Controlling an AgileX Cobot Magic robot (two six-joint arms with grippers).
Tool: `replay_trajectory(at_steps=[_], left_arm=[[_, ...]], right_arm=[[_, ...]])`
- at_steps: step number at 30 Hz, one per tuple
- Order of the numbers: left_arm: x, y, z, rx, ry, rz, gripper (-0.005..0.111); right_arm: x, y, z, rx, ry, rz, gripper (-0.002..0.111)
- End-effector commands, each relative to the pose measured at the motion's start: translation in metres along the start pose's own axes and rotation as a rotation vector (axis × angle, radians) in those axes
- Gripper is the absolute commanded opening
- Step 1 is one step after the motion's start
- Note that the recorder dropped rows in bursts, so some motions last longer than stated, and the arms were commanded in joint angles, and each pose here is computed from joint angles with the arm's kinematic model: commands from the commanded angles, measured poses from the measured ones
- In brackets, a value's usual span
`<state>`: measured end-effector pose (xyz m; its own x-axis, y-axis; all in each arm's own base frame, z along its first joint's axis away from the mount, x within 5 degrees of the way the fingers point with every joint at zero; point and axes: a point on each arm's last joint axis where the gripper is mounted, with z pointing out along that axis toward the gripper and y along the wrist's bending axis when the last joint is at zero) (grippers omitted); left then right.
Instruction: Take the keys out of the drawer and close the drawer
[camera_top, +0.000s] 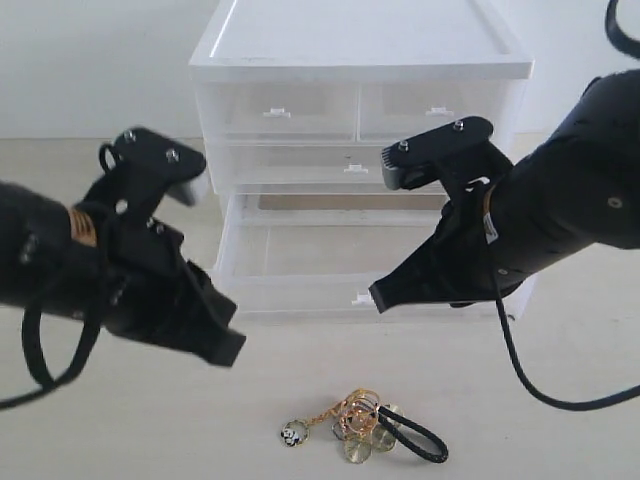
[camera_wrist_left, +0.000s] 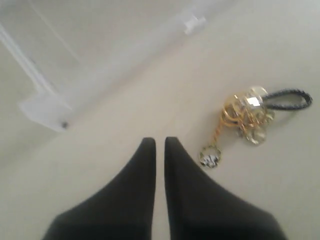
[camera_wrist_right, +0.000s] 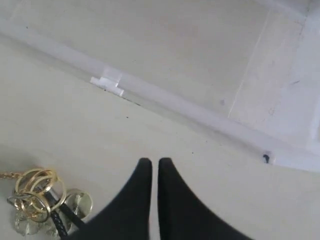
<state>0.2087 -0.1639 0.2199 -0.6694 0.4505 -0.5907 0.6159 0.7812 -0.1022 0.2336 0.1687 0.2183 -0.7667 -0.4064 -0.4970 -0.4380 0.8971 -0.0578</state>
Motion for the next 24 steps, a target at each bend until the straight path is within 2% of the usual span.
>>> replay_trajectory(at_steps=[1, 6, 10, 14, 24], left_arm=[[0.026, -0.005, 0.017, 0.004, -0.021, -0.027, 0.004], [0.035, -0.002, 0.027, -0.029, -0.043, -0.037, 0.004], [0.030, 0.003, 0.037, -0.067, -0.110, -0.038, 0.004], [0.033, 0.006, 0.051, -0.089, -0.105, -0.039, 0.004], [0.030, 0.010, 0.076, -0.113, -0.091, -0.027, 0.004]], right_arm=[[0.016, 0.002, 0.016, -0.054, -0.046, 0.045, 0.000], [0.036, 0.001, 0.027, -0.084, -0.054, 0.062, 0.000], [0.035, -0.010, 0.029, -0.072, -0.069, 0.118, 0.000], [0.032, -0.018, 0.030, -0.066, -0.096, 0.148, 0.000], [0.035, -0.012, 0.065, -0.102, -0.080, 0.142, 0.000]])
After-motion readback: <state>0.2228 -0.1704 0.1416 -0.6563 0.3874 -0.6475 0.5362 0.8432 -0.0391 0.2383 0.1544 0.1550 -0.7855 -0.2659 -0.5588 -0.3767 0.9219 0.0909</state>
